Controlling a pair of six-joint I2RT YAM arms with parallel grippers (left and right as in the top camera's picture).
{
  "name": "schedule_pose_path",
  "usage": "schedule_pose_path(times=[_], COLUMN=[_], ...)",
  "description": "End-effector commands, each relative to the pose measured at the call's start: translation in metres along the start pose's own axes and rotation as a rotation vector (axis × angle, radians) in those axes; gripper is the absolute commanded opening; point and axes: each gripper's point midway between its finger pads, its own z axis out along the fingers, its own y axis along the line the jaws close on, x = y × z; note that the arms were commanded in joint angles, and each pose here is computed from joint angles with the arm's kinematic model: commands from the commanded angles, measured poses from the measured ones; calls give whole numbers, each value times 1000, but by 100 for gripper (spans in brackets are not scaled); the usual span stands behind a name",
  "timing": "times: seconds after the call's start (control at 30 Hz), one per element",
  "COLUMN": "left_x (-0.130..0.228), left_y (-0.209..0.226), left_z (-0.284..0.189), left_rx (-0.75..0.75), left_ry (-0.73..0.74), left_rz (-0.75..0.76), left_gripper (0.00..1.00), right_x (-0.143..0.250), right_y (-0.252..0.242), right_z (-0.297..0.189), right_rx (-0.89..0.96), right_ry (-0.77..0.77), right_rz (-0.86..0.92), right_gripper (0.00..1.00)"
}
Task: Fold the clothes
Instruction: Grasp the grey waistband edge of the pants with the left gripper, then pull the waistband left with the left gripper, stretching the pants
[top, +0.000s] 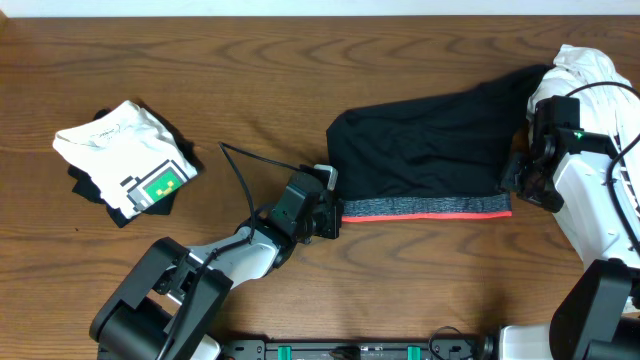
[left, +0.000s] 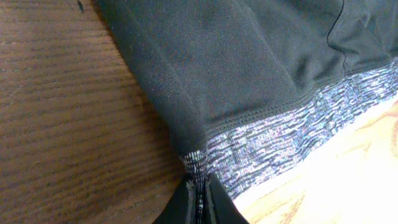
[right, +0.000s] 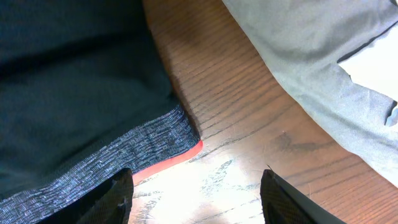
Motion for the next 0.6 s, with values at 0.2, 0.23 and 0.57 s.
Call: schedule_pose_path(times=[0.2,0.23,0.57], left_x=[-38,-48,-166], left_y=[52,64,136], left_z=[-58,-72,-237], left_rx=[-175,-211,-338], left_ry=[-110,-145,-627], left_rz=[-88,-98,-263], left_gripper=[6,6,6], right_x=[2,1,1], right_y=[-3,-3,-3], right_z=[-3,-3,-3], right_rx=[-1,-1,-2], right_ry=[-4,-5,-6], right_rz=[-5,-5,-5], right_gripper=[65,65,65])
